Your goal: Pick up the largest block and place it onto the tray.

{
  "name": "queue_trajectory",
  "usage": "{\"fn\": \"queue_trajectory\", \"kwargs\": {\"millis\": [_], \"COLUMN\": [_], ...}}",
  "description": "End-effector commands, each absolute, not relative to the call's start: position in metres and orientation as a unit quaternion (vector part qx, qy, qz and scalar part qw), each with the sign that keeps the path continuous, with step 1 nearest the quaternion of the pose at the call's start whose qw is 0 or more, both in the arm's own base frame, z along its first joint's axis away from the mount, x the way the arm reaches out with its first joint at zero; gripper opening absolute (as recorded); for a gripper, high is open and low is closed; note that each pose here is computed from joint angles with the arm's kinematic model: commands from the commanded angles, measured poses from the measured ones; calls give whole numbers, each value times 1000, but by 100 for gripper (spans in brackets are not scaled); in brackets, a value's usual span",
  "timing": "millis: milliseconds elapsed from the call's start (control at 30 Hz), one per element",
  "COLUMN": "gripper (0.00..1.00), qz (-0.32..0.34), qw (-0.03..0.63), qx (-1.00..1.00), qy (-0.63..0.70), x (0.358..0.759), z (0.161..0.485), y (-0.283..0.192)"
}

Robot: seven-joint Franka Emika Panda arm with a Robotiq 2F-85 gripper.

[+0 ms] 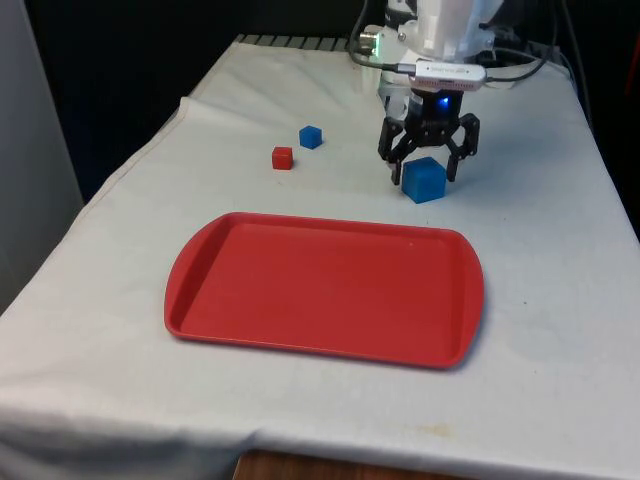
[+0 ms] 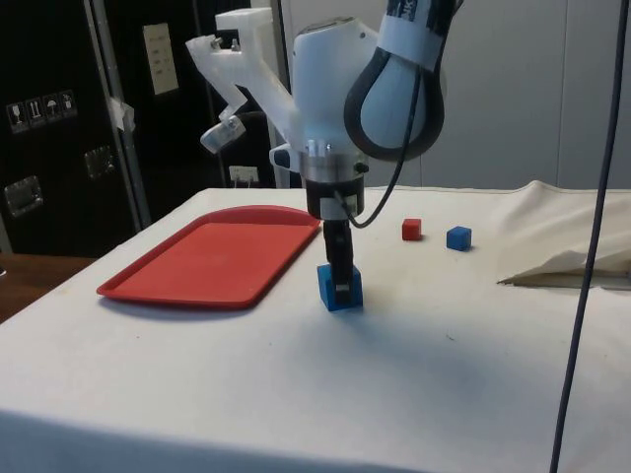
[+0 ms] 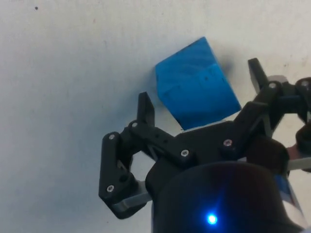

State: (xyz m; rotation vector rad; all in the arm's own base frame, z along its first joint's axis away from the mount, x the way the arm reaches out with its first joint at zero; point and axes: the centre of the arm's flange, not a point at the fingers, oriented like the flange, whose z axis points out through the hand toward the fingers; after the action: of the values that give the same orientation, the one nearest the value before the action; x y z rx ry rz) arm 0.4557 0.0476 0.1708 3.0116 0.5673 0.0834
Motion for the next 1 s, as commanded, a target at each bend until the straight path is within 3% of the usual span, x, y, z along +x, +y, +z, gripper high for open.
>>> {"fn": "queue_trajectory", "kwargs": {"millis": [0, 33, 67, 233, 600, 967], "gripper": [90, 80, 57, 0, 0, 0], "qz": [33, 32, 32, 32, 30, 45], "qw": [33, 33, 34, 34, 38, 30], "qx": [981, 981, 981, 981, 981, 981], "qy": [186, 187, 187, 188, 187, 186], "x": [456, 455, 455, 456, 458, 476], "z": [172, 171, 171, 171, 172, 210], "y": [50, 50, 50, 50, 48, 45]}}
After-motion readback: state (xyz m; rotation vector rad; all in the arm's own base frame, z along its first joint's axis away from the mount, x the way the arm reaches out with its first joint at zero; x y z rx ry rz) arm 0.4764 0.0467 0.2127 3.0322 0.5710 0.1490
